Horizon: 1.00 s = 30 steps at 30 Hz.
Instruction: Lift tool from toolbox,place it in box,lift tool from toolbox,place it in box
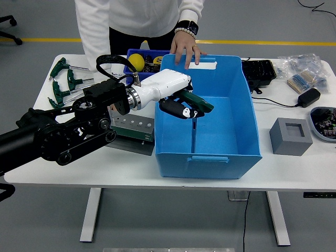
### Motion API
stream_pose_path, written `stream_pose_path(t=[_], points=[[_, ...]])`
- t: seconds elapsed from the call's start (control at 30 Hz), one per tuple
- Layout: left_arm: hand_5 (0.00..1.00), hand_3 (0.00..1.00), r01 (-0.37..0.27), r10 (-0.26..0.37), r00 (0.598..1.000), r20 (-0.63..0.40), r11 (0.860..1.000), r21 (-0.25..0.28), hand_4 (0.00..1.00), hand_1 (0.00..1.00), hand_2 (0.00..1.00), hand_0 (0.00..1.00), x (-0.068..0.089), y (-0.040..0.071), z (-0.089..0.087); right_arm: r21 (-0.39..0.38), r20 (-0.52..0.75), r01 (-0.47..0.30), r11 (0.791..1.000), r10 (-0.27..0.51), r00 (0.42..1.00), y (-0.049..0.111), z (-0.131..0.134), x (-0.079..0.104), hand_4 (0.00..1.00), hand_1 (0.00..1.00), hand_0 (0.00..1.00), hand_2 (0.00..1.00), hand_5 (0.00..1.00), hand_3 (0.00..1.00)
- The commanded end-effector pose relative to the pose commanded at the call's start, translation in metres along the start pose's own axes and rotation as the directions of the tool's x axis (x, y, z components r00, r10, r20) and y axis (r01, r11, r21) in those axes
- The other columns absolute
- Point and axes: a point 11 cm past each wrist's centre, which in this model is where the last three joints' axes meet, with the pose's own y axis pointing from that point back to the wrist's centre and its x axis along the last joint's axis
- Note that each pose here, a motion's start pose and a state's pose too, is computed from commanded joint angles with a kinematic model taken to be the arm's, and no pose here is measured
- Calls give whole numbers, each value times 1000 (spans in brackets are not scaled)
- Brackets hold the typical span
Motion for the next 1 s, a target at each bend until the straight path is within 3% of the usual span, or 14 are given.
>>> stream_pose_path(t=[0.07,0.1,0.27,0.3,0.67,0.87,0.9,1.0], points=[[564,326,-4,4,1000,-8,1000,-6,856,249,289,326,1,-1,1,-1,-1,0,1000,0,1000,0,0,0,892,730,737,791,759,647],[593,510,-6,6,1000,-11,1000,-10,910,399,491,397,2,-1,2,-1,-1,0,1000,0,1000,0,0,0,892,730,737,792,760,646],[593,510,-8,8,1000,-25,1000,-26,910,399,491,397,0,-2,6,-2,-2,-1,1000,1,1000,0,1,0,892,730,737,792,760,646],[590,609,-9,8,1000,-27,1000,-30,917,500,593,427,-1,-3,7,-2,-2,-1,1000,1,1000,0,1,1,892,728,737,791,759,647],[587,633,-25,24,999,-23,999,-30,918,535,618,442,3,-5,6,-2,1,-2,1000,2,1000,0,2,1,892,728,737,791,759,645],[588,637,-7,3,995,101,999,37,916,519,607,447,9,2,-14,-6,4,-1,1000,1,1000,-1,5,0,892,728,736,791,760,646],[633,540,-5,-1,993,117,999,49,905,441,510,449,9,3,-18,-7,4,-1,1000,1,1000,-1,5,0,892,728,736,792,760,646],[633,540,17,-36,988,152,992,126,905,441,510,449,13,14,-40,-9,7,0,1000,0,1000,-1,6,-1,892,728,736,792,760,646]])
